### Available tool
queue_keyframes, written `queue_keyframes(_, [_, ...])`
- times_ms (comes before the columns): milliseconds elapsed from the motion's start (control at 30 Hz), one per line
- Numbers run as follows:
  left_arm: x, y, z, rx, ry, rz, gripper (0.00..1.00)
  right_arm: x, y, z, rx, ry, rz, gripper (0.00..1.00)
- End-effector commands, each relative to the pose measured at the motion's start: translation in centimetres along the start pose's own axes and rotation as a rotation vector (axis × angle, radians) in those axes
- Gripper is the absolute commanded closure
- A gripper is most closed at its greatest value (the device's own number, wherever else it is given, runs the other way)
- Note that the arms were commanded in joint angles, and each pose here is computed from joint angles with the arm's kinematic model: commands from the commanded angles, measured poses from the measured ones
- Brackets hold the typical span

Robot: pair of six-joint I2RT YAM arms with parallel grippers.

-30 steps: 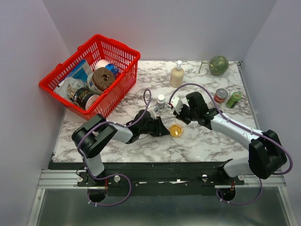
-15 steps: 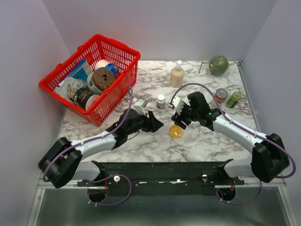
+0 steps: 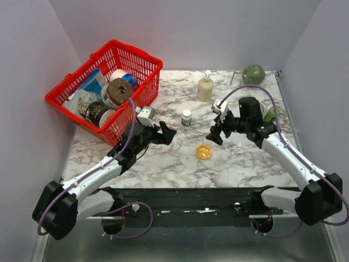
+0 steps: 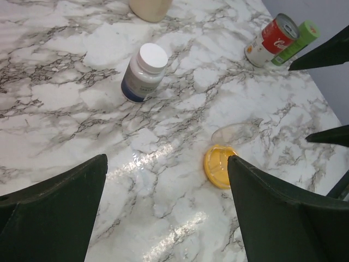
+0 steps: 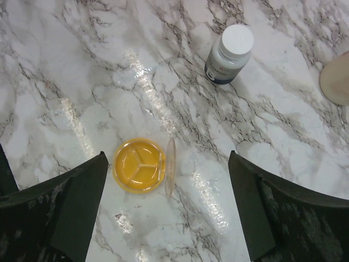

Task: Sort the pills into containers

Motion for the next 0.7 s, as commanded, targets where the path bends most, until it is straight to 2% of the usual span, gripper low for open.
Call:
queue_keyframes(0, [-0.2, -0.2, -0.2, -0.048, 0.064, 0.010, 0.01, 1.7, -0.3, -0.8, -0.103, -0.082, -0.058, 0.00])
queue_keyframes(167, [0.6, 0.2, -0.3, -0.092, 0.094, -0.037, 0.01, 2.4, -0.2, -0.7, -0.144, -0.118, -0.076, 0.00])
queue_keyframes(400, [3.4, 0.1, -2.5, -0.165, -0.008, -0.061, 0.01, 2.5, -1.6, -2.1, -0.148, -0.116, -0.032, 0.00])
queue_keyframes(500, [4.2, 0.1, -3.7, -0.232, -0.027, -0.068, 0.01, 2.8, -2.8, -3.0, -0.168, -0.051, 0.024, 0.00])
queue_keyframes(633, [4.9, 0.3, -5.1, -0.327, -0.004, -0.129, 0.01, 2.4, -4.5, -5.3, -0.163, 0.004, -0.070, 0.00])
queue_keyframes(667, [5.2, 0.6, -5.0, -0.362, 0.033, -0.147, 0.01, 2.2, -4.3, -5.3, -0.172, 0.010, -0.126, 0.00])
Point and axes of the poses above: each gripper's point midway between its finger pads, its own x axis back along the fingers, its own y axis along the line the jaws close on, z = x × y, the point moved 9 cm from there along x, back along the fingers, and after that the axes turned 1 degree about x, right-handed, at the moved point
